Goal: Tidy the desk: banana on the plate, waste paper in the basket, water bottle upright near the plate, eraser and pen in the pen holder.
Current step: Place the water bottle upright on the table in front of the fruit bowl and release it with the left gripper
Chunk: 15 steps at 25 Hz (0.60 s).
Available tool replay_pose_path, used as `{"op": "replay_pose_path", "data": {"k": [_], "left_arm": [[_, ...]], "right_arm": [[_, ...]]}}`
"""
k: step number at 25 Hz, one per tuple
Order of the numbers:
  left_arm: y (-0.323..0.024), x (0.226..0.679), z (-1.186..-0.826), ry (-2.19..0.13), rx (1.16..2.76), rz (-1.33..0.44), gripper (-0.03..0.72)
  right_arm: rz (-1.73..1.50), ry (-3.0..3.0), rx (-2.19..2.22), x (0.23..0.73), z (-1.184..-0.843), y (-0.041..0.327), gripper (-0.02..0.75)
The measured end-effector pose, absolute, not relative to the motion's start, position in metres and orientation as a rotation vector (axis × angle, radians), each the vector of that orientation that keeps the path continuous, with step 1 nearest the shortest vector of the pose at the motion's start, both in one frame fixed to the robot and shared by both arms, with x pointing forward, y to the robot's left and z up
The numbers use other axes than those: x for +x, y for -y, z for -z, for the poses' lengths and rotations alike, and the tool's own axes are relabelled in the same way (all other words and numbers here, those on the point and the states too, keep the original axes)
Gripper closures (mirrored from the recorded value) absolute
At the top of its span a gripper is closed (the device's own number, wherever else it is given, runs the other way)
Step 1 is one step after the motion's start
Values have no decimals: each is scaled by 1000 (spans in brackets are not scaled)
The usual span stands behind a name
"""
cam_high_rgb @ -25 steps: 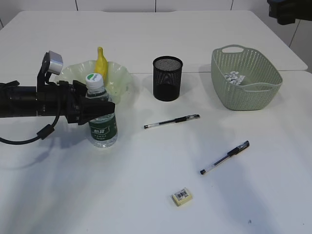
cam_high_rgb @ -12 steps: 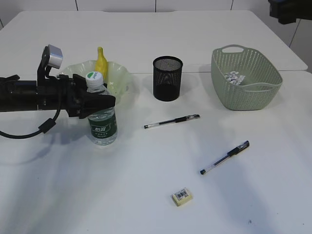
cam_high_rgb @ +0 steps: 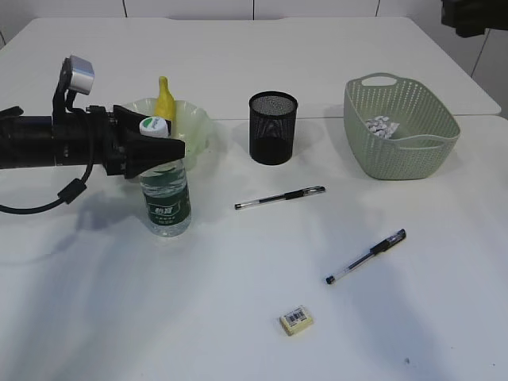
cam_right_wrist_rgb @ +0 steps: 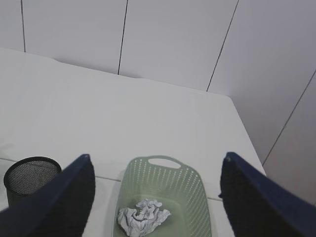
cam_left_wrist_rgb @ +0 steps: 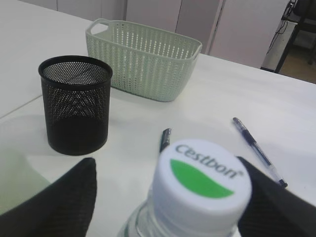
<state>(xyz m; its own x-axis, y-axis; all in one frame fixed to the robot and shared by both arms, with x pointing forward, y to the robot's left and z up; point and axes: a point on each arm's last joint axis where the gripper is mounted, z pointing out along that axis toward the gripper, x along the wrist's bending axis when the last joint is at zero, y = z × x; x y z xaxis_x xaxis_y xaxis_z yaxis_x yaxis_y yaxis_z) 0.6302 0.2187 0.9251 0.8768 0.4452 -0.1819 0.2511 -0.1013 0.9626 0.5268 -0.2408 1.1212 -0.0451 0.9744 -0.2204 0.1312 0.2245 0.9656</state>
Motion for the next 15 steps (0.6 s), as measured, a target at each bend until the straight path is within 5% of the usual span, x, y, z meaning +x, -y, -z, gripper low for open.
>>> {"op": "replay_pose_path", "data": {"k": [15], "left_arm": [[-219, 626, -957, -506, 1665, -217, 99]], "right_arm": [[-995, -1428, 1122, 527, -1121, 241, 151]]}}
